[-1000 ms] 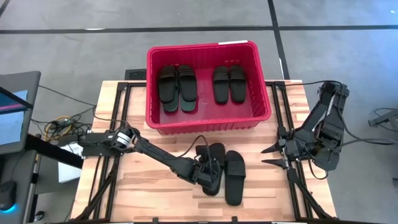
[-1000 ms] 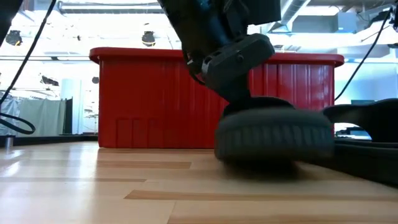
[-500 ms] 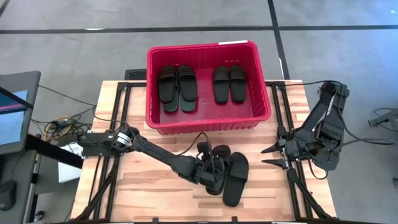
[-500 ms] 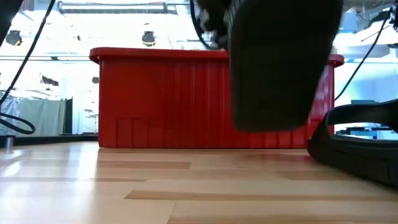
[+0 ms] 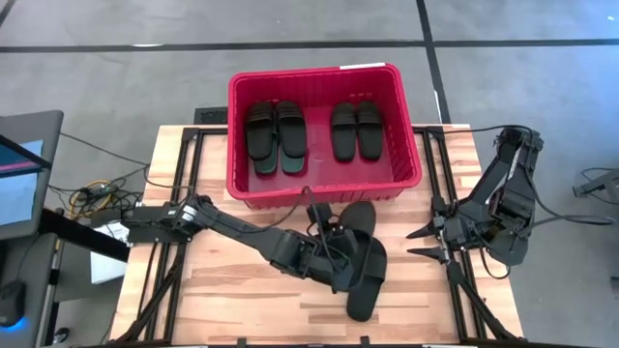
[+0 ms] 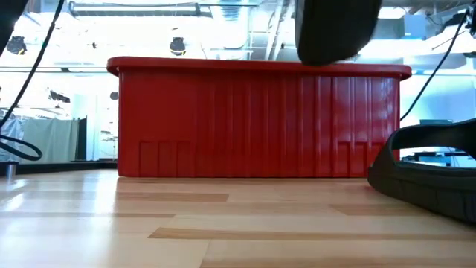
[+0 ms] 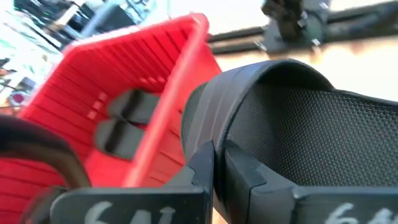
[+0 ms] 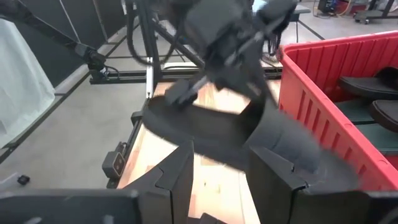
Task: Pick and place slides into bin
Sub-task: Put the black slide into the red bin
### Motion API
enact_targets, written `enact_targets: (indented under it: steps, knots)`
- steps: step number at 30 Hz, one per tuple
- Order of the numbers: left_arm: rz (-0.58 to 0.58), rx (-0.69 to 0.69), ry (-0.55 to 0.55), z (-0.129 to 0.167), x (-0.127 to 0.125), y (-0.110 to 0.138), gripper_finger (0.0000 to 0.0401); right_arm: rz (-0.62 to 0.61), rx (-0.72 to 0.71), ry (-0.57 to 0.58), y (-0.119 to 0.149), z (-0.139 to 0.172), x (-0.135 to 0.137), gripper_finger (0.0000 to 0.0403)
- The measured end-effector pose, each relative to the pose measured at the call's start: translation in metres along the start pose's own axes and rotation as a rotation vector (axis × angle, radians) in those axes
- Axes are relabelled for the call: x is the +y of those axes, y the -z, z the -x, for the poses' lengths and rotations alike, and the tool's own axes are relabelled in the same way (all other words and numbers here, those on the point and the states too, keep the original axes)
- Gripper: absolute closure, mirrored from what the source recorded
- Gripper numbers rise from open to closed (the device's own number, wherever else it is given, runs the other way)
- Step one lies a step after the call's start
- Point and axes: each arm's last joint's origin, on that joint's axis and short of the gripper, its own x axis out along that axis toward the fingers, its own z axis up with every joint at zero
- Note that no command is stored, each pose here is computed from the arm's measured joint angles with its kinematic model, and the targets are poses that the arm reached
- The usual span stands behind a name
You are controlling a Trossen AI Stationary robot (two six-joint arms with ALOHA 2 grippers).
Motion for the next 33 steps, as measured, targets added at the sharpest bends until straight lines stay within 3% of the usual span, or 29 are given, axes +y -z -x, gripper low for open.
enact_targets:
  steps: [6, 16, 23, 33]
  knots:
    - [0.024, -0.032, -0.088, -0.002, 0.032, -0.019, 0.04, 0.002, -0.004, -0.002, -0.001, 0.0, 0.0, 0.0272]
    - [-0.039, 0.026, -0.135, -0.044, 0.073, -0.024, 0.0401, -0.011, -0.072, -0.022, -0.01, 0.007, -0.006, 0.0272]
    - [-0.129, 0.061, -0.187, -0.077, 0.109, -0.027, 0.0401, -0.014, -0.167, 0.032, -0.021, 0.017, -0.017, 0.0272]
    - [-0.152, 0.12, -0.166, -0.128, 0.173, -0.02, 0.0401, -0.032, -0.274, 0.123, -0.034, 0.032, -0.033, 0.0272]
